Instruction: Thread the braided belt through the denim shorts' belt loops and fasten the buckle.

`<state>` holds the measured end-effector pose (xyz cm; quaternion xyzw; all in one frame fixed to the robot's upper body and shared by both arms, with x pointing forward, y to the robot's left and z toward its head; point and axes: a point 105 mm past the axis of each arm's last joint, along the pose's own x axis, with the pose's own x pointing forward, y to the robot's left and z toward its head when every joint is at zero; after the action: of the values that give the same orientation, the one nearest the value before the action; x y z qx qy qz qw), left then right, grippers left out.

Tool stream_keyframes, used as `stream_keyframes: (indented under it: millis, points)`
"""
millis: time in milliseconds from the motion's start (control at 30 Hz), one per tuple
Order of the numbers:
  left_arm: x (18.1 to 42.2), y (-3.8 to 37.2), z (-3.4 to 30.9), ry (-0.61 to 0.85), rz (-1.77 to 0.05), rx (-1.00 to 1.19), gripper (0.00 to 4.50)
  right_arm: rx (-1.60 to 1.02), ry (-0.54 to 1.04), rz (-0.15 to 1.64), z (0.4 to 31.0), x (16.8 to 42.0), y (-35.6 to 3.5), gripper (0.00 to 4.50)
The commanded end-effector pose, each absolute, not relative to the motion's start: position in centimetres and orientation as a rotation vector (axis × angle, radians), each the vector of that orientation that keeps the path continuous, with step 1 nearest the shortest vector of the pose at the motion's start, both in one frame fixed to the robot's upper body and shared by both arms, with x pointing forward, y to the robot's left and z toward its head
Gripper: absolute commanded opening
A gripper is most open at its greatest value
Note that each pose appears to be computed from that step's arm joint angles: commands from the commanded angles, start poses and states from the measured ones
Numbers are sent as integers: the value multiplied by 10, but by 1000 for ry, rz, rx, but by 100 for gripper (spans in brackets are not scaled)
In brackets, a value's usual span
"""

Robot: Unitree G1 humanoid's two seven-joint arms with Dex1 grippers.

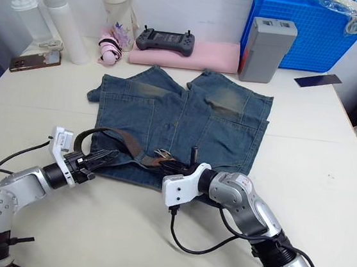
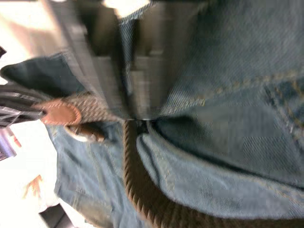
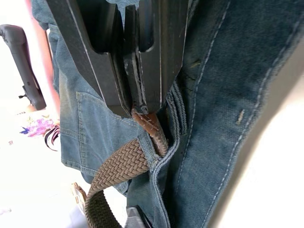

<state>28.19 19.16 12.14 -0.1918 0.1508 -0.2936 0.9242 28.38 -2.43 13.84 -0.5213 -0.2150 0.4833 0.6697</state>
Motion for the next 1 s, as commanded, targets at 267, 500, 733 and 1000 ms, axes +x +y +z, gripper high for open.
stream_keyframes:
  millis: [267,500,733,1000]
  points:
    - [270,174,83,362,-638,-8,9,-1000,-567,991,193,266,-56,0]
    - [270,172,85,303,-678,100,9,-868,-540,895,231,277,-78,0]
    - [256,154,119,222,-870,95,9,-814,-514,943,229,276,-65,0]
    - [244,152,188,97,-1058,-73,259,-833,-469,957,214,282,-58,0]
